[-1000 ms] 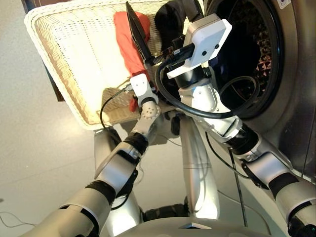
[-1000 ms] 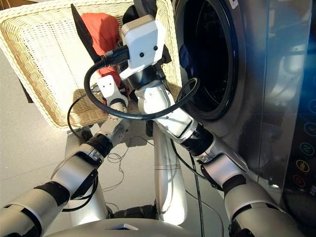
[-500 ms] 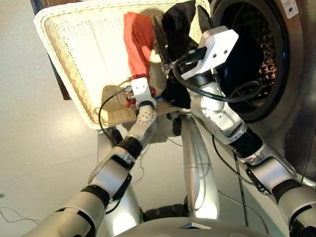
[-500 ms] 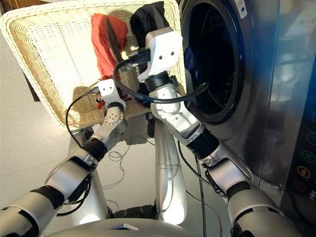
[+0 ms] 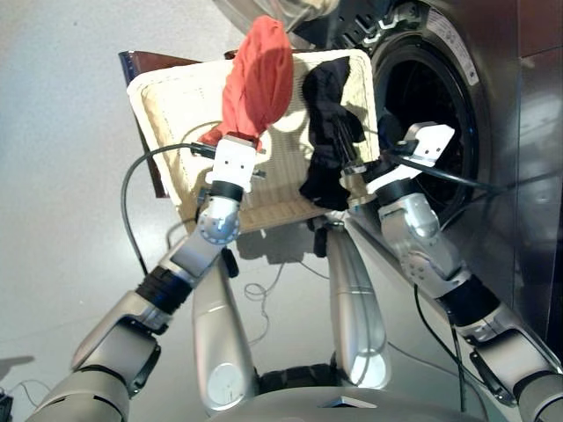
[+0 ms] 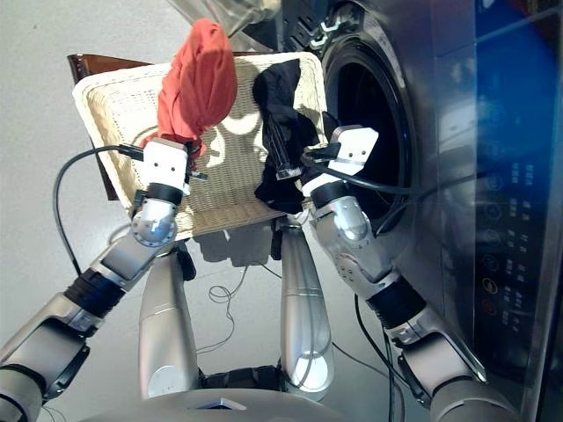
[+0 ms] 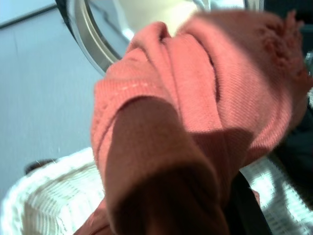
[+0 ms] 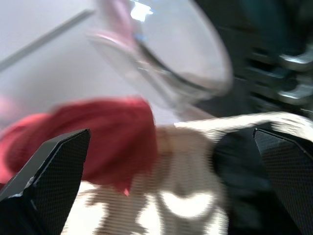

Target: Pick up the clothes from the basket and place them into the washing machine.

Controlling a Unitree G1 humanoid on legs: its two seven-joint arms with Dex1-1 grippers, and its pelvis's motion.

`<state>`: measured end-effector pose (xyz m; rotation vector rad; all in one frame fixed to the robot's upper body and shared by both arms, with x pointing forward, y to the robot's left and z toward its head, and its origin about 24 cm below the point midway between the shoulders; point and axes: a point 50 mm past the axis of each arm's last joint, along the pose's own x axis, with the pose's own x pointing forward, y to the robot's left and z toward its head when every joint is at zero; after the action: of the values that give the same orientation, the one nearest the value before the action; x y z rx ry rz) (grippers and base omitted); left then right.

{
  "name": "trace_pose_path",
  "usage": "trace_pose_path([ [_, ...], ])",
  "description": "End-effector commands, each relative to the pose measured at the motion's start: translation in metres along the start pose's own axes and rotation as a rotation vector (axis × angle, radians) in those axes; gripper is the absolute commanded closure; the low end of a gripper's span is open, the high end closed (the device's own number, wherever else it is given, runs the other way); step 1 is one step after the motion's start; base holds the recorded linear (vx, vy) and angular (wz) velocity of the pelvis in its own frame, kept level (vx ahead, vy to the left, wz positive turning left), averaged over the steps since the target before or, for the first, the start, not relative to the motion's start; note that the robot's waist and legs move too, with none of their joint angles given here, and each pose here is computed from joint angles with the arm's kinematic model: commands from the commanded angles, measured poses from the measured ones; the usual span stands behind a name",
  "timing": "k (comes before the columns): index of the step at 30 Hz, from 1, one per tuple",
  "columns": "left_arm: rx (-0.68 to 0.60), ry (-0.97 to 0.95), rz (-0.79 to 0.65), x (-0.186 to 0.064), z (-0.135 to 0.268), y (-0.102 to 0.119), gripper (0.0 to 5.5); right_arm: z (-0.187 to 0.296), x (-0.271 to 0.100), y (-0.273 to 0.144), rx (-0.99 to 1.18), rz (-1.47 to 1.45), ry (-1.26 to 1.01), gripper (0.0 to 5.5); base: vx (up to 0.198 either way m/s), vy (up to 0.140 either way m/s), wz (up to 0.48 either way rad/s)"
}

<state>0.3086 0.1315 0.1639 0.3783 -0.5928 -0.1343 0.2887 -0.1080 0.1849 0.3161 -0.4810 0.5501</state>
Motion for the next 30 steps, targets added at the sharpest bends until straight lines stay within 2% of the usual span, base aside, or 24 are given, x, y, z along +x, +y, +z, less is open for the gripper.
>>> trace_pose_path([
  [1,-0.018,-0.346,-0.133,-0.001,0.060,-0.012,5.50,0.031,0.003,0.029,0.069,0.251,-0.067,0.00,0.000,0.000,0.000],
  [7,0.050,-0.450,-0.224,-0.004,0.077,-0.016,5.50,0.041,0.013,0.054,0.119,0.420,-0.050,0.00,0.000,0.000,0.000],
  [14,0.112,-0.497,-0.290,-0.005,0.082,-0.023,5.50,0.049,0.024,0.073,0.083,0.537,-0.052,0.00,0.000,0.000,0.000],
  [18,0.198,-0.553,-0.346,-0.006,0.086,-0.028,5.50,0.049,0.029,0.092,0.074,0.655,-0.017,0.00,0.000,0.000,0.000],
  [30,0.270,-0.699,-0.415,-0.006,0.106,-0.042,5.50,0.044,0.052,0.107,0.063,0.661,-0.026,0.00,0.000,0.000,0.000],
])
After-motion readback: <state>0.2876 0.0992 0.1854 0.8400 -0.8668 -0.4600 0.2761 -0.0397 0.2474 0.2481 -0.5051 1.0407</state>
